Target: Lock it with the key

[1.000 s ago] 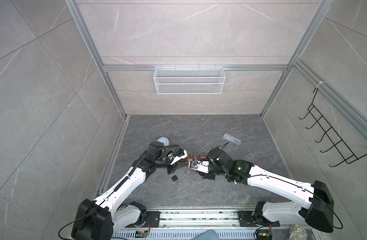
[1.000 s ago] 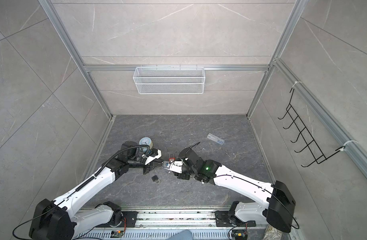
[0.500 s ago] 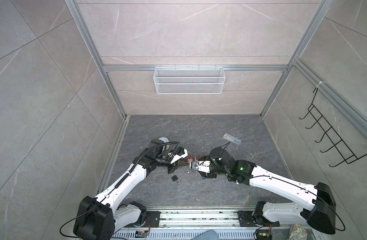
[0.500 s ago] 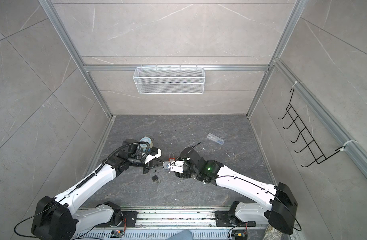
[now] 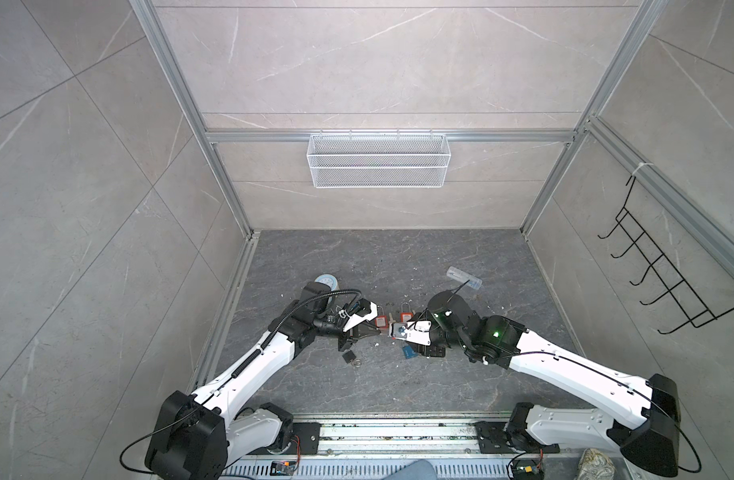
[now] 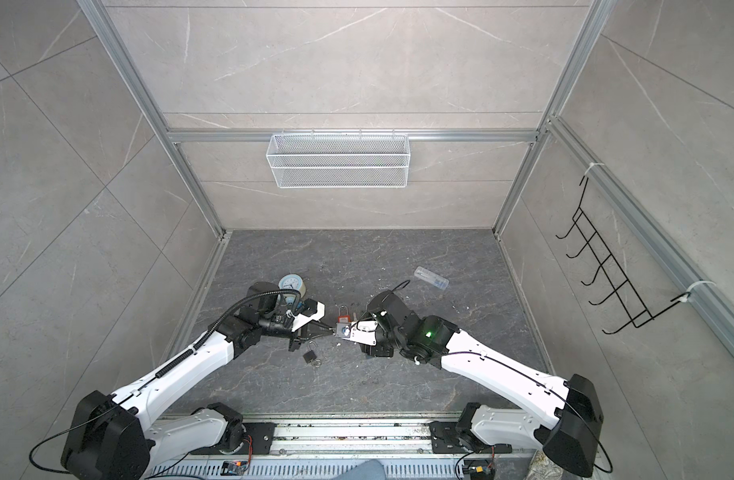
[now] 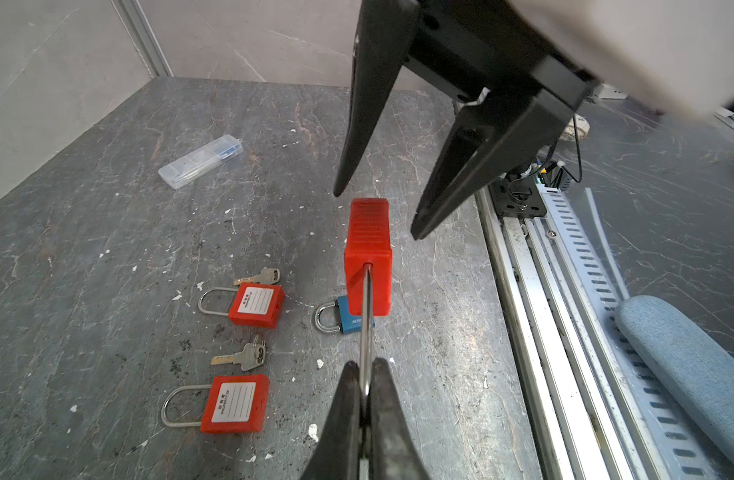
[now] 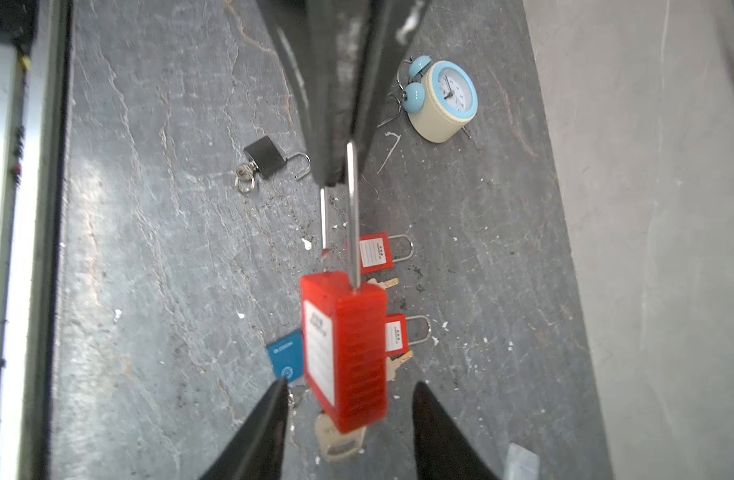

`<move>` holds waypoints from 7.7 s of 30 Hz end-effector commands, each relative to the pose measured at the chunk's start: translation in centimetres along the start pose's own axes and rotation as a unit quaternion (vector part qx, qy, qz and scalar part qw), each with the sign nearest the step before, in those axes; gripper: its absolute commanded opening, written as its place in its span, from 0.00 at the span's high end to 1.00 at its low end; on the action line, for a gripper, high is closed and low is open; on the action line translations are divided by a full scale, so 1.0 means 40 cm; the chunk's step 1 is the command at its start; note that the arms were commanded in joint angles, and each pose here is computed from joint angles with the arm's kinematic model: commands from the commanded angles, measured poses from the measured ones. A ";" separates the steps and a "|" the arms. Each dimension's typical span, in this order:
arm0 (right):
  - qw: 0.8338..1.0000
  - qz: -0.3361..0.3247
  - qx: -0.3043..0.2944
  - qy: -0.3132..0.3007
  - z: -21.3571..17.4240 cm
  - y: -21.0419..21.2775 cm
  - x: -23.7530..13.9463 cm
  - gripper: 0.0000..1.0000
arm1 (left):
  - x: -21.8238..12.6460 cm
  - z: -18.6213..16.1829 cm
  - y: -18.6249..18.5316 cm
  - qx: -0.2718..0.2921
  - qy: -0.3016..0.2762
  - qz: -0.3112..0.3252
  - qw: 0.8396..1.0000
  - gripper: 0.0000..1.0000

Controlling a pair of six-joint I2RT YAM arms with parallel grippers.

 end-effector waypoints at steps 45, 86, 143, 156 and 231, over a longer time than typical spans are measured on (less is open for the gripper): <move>0.986 0.093 0.046 -0.131 0.041 -0.034 0.008 0.86 | 0.109 0.018 -0.052 0.036 -0.057 -0.077 0.995 1.00; 0.986 0.113 0.112 0.059 -0.122 -0.024 -0.013 0.71 | 0.092 0.073 -0.058 0.082 -0.102 -0.062 0.989 1.00; 0.992 0.107 0.041 0.049 -0.154 0.064 -0.108 1.00 | 0.044 0.084 -0.036 0.088 -0.034 -0.069 0.993 1.00; 0.990 0.094 0.079 0.064 -0.172 0.078 -0.123 1.00 | -0.002 0.076 -0.031 0.085 -0.009 -0.052 0.995 1.00; 0.806 -0.172 0.548 0.146 -0.278 0.010 -0.003 1.00 | 0.258 -0.094 0.218 -0.062 0.481 -0.092 0.869 0.70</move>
Point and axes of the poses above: each gripper's point midway between its finger pads, its own x axis out along the fingers, its own y axis along the line the jaws close on, z = x × y, the point moved 8 cm from there along -x, back along the fingers, and after that the axes turned 14 degrees about -x, right-handed, at the moved point
